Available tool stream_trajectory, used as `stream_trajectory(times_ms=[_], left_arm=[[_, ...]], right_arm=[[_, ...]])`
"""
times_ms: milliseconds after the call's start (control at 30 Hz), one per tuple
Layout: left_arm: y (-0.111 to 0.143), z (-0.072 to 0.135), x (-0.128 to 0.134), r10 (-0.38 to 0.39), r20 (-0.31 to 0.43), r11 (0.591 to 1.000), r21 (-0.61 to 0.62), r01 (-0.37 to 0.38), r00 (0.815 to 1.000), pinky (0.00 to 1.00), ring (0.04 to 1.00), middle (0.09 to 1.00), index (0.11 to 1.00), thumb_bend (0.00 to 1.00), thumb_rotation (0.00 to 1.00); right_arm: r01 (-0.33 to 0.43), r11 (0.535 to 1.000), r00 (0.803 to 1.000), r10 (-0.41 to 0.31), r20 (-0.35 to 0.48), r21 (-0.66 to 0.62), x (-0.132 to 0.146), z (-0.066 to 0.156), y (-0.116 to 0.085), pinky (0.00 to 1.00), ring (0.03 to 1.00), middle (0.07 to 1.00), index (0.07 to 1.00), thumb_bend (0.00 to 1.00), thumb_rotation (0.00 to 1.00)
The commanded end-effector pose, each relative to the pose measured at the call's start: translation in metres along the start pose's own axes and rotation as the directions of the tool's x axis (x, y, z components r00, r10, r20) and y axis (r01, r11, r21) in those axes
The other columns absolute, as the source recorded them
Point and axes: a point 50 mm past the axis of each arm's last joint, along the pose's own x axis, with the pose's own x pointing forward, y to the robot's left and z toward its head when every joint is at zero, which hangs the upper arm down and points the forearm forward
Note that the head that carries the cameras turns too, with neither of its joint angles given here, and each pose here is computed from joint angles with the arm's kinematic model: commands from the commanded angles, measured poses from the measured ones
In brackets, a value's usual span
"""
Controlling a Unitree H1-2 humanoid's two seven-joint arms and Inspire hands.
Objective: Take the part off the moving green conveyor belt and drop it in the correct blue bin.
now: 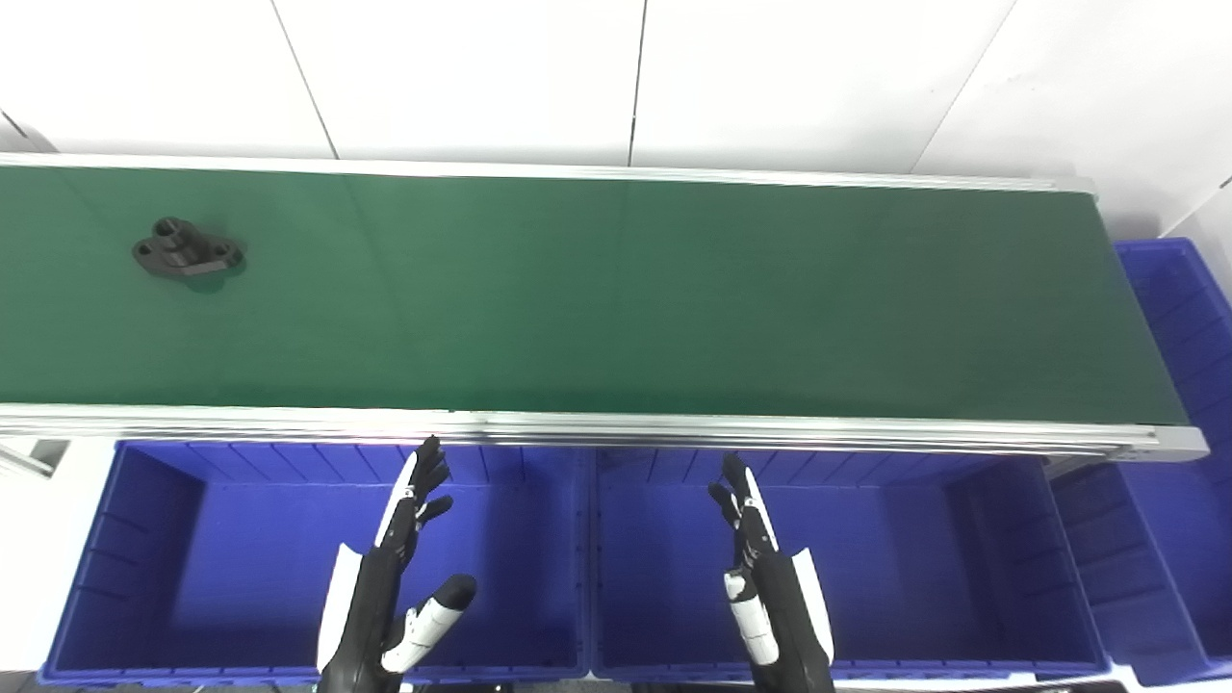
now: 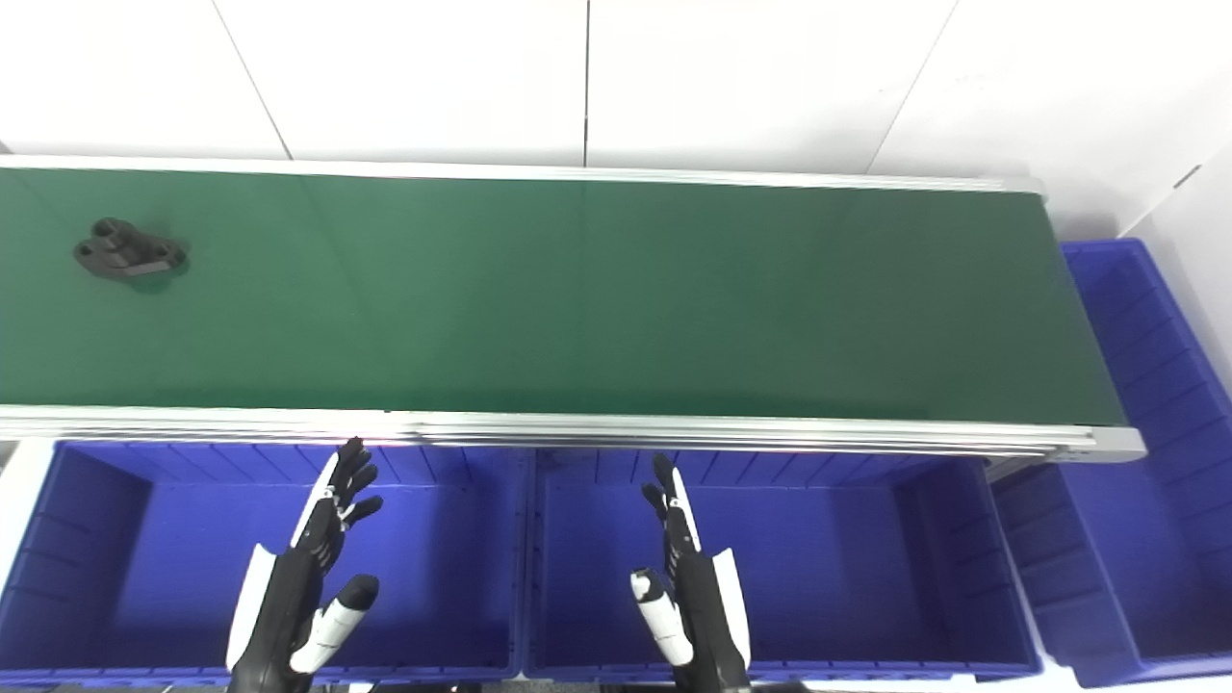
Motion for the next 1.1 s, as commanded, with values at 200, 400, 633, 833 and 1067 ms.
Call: stream_trajectory(times_ms=[200, 400, 633, 833, 1067], left_arm=[[0.0, 0.003, 0.003, 0.01, 0.054, 1.0, 0.006, -0.01, 0.998, 0.85, 0.927, 0.958, 0.961, 0.73, 0.92], [-0.001, 0.002, 0.005, 0.01, 0.056, 1.0, 0.013, -0.011, 0.998, 0.84, 0.921, 0.955, 0.957, 0.71, 0.93], [-0.001, 0.002, 0.005, 0.007, 0.059, 1.0, 0.009, -0.007, 0.998, 0.85, 0.922, 0.952, 0.952, 0.72, 0.91], [-0.003, 0.001, 0.003, 0.009, 0.05, 1.0, 0.007, -0.009, 0.999, 0.82, 0.907, 0.948, 0.957, 0.75, 0.91], [-0.014, -0.007, 0.005, 0.007, 0.028, 1.0, -0.006, -0.007, 1.0, 0.79, 0.881, 0.918, 0.927, 0.79, 0.87]], right_arm=[[-0.006, 1.0, 0.998, 0.005, 0.063, 0.018, 0.003, 0.006, 0.004, 1.0, 0.962, 1.0, 1.0, 0.85, 1.0], [-0.007, 1.0, 0.998, 0.006, 0.061, 0.014, 0.004, 0.004, 0.003, 1.0, 0.959, 1.0, 1.0, 0.85, 1.0], [-0.007, 1.0, 0.998, 0.006, 0.062, 0.011, 0.004, 0.003, 0.002, 1.0, 0.957, 1.0, 1.0, 0.84, 1.0], [-0.006, 1.0, 0.998, 0.006, 0.056, 0.011, 0.002, 0.002, 0.002, 1.0, 0.957, 0.998, 1.0, 0.85, 1.0], [-0.009, 1.0, 0.999, 0.009, 0.033, -0.002, 0.003, -0.007, -0.008, 1.0, 0.963, 1.0, 1.0, 0.86, 1.0]])
